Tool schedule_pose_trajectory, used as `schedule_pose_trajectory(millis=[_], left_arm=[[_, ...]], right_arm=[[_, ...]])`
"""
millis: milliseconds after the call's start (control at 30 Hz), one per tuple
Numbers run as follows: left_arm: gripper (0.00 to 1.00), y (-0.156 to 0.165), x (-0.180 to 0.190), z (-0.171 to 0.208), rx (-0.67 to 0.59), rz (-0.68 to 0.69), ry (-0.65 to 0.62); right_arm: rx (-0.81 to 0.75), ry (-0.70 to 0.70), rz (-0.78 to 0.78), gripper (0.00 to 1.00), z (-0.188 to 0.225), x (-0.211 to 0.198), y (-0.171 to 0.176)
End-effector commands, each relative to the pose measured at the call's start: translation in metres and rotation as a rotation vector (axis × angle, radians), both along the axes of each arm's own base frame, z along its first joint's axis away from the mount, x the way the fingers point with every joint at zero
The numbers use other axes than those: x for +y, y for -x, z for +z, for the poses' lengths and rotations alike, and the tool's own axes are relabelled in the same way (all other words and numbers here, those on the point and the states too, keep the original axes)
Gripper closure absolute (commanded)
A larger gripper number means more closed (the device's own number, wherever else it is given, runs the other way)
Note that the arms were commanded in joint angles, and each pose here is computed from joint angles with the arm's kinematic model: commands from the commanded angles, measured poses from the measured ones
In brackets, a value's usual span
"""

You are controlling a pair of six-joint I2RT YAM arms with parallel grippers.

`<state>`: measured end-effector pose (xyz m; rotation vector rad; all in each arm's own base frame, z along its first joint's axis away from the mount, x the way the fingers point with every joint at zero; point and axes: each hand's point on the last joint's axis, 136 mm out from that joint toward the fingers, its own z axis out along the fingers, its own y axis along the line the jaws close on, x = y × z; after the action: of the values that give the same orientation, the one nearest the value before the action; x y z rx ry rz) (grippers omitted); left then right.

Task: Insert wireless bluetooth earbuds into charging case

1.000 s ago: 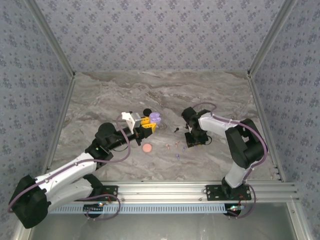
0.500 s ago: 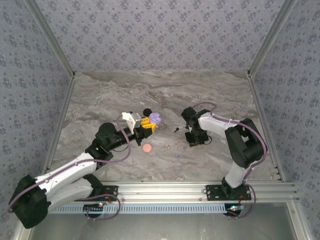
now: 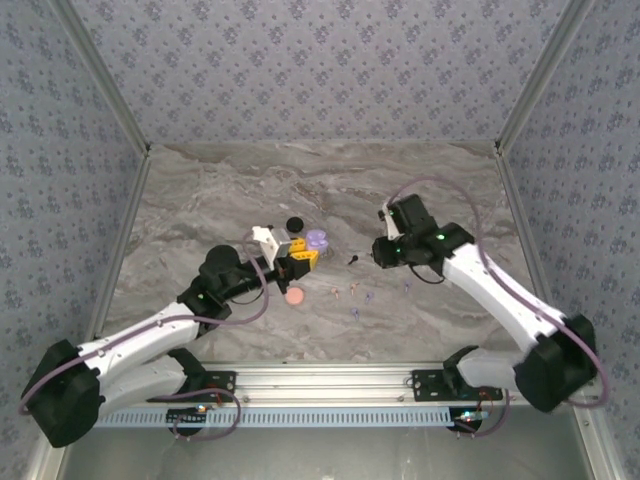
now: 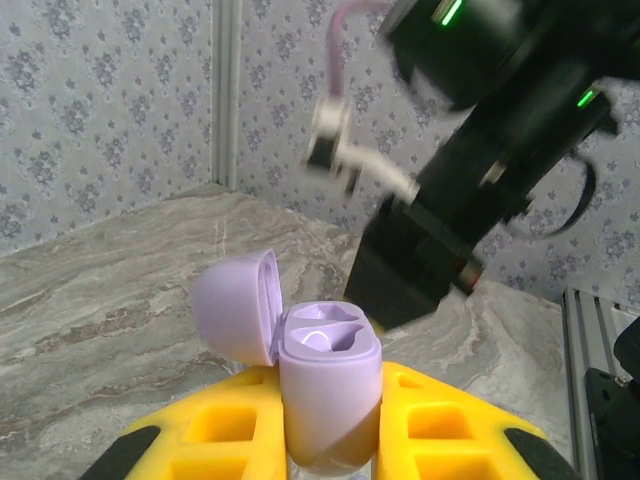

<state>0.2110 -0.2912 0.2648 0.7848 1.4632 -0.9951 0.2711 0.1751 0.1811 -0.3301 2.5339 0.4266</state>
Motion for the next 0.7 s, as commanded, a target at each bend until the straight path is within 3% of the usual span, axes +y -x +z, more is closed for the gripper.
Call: schedule_pose_trajectory(millis=[0,167,300,633,667], left_arm=[[1.00,0.001,-0.010,0.041,-0.096,-0.032,0.082],[1.00,-0.002,-0.022,0.049,-0.116,-0.057,0.099],[1.00,-0.003,-0.033,0.052,-0.123,-0.079,0.102],[1.00,0.001,-0.044,0.055,-0.133,-0.107,0.101],[1.00,0.002,-0.044,0.055,-0.134,-0.107,0.102]], right_arm=[[-0.141,-0.218,0.095,0.77,0.070,0.027,0.008],[-0.300,-0.397,0.194,0.78,0.143,0.047,0.028],[-0.385,-0.459,0.272,0.79,0.175,0.066,0.044],[-0.400,-0.422,0.324,0.80,0.170,0.092,0.048],[-0.429,-0.435,0.326,0.80,0.184,0.093,0.048]])
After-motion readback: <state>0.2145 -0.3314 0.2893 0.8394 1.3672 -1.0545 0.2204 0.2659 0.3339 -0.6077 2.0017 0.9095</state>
